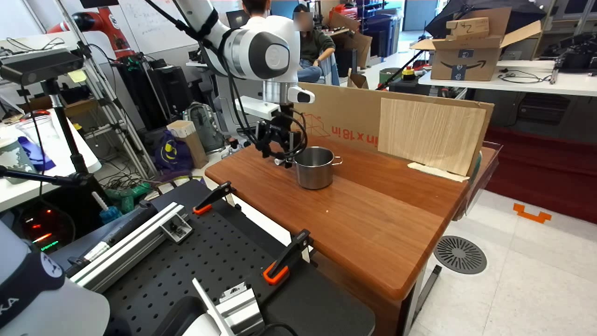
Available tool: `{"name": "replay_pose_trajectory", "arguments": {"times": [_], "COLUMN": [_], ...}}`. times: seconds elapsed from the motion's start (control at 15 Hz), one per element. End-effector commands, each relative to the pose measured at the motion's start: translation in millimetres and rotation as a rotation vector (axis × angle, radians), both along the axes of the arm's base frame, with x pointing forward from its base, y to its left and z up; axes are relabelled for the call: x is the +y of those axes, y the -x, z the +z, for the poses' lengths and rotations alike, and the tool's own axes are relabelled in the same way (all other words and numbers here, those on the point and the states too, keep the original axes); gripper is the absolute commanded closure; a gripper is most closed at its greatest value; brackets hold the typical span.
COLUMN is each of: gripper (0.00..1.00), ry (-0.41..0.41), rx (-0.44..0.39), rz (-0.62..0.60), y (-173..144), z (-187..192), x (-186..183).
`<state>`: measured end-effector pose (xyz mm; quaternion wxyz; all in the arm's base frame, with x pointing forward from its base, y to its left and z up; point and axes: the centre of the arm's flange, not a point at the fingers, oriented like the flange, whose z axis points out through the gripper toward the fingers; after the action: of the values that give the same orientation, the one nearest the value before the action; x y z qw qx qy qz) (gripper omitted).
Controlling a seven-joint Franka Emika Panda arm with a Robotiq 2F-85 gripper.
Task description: Put the marker on the table
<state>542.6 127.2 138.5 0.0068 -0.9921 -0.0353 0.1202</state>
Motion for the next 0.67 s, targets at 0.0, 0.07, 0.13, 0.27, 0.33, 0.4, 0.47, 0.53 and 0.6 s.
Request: {"name": "replay_pose_trajectory", "arguments": {"times": [0.0,0.07,0.13,0.27,0.33,0.4,0.47,0.53,0.6], "gripper": [0.00,0.00,0.00,0.00,0.00,0.00,0.00,0.00,0.00], "ry": [0.019,0.015,0.011,-0.005,-0.013,-0.022,-0.032,-0.044,-0.055], "rx": [-0.013,-0.015,-0.017,-0.030,-0.038,-0.049,-0.063,-0.077,-0.089], "rz": [0.005,0.006,0.010,0.020,0.025,0.030,0.035,0.038,0.038], "y": [-0.2,0.9,1.8,5.4,6.9,7.6,7.5,8.1,9.2], "z": [4.1,7.3,10.6,22.7,31.5,40.1,49.6,62.1,74.4], "x": [4.2,5.4,6.8,11.0,13.7,16.6,19.2,21.9,24.0]}}
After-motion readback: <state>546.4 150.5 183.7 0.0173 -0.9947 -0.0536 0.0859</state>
